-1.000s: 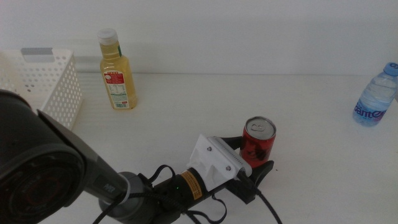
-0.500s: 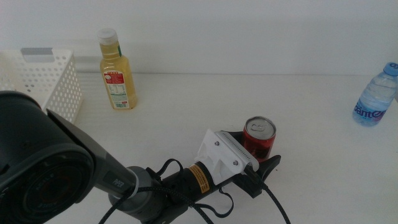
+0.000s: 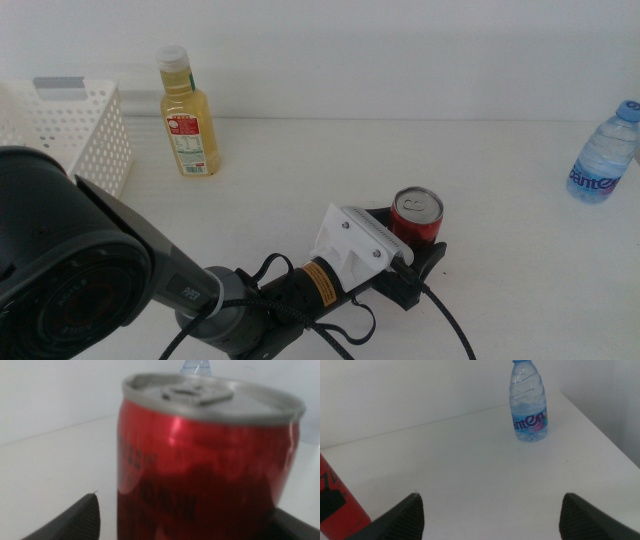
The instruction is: Use arms to grab the bottles and put them into the dustbin to the left of the table.
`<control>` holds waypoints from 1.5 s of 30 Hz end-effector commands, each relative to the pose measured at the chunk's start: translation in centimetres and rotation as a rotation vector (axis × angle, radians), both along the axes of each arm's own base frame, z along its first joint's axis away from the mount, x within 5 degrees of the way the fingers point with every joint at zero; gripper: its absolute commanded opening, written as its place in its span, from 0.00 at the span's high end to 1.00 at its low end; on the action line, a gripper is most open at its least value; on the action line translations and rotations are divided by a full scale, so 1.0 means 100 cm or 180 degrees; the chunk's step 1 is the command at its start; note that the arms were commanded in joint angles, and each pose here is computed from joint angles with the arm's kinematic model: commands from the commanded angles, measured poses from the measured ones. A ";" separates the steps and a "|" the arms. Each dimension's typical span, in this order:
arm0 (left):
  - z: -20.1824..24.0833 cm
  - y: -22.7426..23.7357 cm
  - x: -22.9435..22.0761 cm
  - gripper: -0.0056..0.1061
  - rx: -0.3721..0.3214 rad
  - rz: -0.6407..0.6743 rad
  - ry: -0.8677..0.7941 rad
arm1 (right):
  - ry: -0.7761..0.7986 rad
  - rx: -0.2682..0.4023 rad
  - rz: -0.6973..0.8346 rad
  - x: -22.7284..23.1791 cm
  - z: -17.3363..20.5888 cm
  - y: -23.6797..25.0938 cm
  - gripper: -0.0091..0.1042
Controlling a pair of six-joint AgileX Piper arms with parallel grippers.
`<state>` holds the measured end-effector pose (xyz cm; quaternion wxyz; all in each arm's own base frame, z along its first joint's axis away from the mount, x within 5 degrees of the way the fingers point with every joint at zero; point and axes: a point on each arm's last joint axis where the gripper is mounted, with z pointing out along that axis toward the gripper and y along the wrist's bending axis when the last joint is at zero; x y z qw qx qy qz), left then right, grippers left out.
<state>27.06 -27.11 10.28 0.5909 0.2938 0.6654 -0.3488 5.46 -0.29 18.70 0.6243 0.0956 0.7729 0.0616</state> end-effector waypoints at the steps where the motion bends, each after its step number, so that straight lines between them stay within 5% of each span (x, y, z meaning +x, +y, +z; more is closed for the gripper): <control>1: 0.004 -0.001 0.004 0.11 -0.0116 0.0074 -0.0011 | -0.0045 -0.0038 -0.0025 0.000 0.000 -0.001 0.12; 11: 0.001 -0.007 0.010 0.11 0.0174 0.0052 0.0069 | -0.0045 -0.0038 -0.0025 0.000 0.000 -0.001 0.12; 45: 0.000 -0.017 0.021 0.11 0.0496 0.0024 0.0079 | -0.0045 -0.0038 -0.0025 0.000 0.000 -0.001 0.12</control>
